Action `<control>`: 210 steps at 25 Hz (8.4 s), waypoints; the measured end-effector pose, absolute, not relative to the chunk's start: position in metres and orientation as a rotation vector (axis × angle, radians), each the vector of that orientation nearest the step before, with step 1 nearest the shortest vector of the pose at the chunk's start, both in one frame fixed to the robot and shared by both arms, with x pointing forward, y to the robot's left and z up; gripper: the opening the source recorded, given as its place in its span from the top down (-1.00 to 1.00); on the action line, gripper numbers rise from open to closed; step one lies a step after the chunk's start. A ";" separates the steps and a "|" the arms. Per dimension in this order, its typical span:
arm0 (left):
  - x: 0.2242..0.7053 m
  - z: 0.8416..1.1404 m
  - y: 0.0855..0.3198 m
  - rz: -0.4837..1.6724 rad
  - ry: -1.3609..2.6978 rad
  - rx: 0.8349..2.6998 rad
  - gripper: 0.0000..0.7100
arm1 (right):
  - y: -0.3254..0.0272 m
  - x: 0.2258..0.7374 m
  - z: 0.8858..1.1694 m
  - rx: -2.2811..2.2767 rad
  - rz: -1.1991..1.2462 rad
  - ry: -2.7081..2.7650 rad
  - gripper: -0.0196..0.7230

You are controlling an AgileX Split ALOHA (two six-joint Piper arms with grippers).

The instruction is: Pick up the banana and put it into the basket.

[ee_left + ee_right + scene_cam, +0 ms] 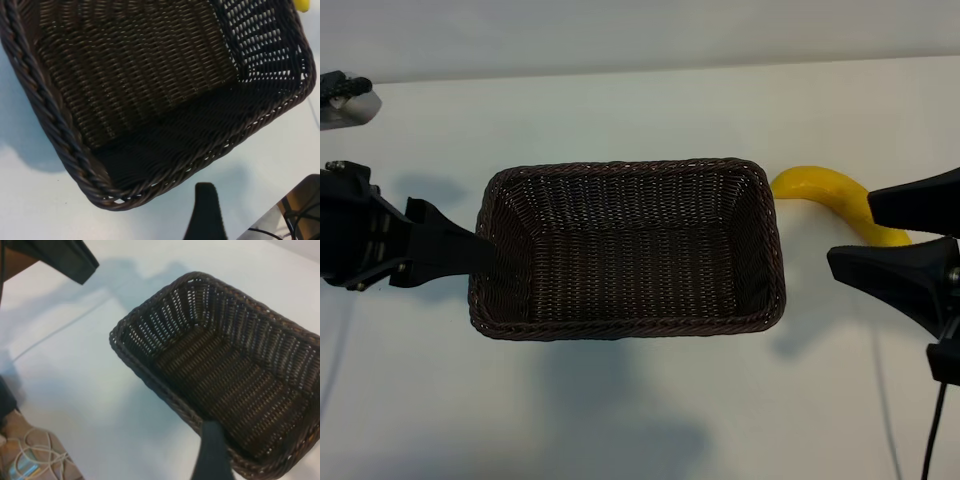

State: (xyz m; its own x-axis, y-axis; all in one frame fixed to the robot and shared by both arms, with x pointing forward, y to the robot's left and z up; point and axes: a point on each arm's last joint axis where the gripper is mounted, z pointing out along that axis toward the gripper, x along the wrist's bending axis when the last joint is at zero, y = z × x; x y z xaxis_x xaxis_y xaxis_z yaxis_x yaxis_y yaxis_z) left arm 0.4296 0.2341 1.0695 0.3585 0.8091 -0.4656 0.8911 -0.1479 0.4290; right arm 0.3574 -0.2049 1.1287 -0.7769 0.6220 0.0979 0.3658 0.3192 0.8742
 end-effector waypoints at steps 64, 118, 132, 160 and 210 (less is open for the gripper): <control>0.419 1.088 0.231 -0.111 1.378 1.899 -0.61 | -0.229 0.587 0.942 1.523 0.412 2.657 -0.48; 0.420 1.097 0.228 -0.122 1.344 1.864 -0.60 | -0.220 0.543 1.089 1.505 0.785 2.566 -0.17; 0.417 1.111 0.226 -0.172 1.328 1.874 -0.60 | -0.151 0.531 1.078 1.409 0.894 2.717 -0.17; 0.415 1.109 0.227 -0.184 1.343 1.899 -0.59 | -0.088 0.550 1.000 1.470 0.829 2.820 -0.17; 0.422 1.100 0.230 -0.196 1.426 1.923 -0.59 | -0.163 0.493 1.135 1.297 0.983 2.542 -0.25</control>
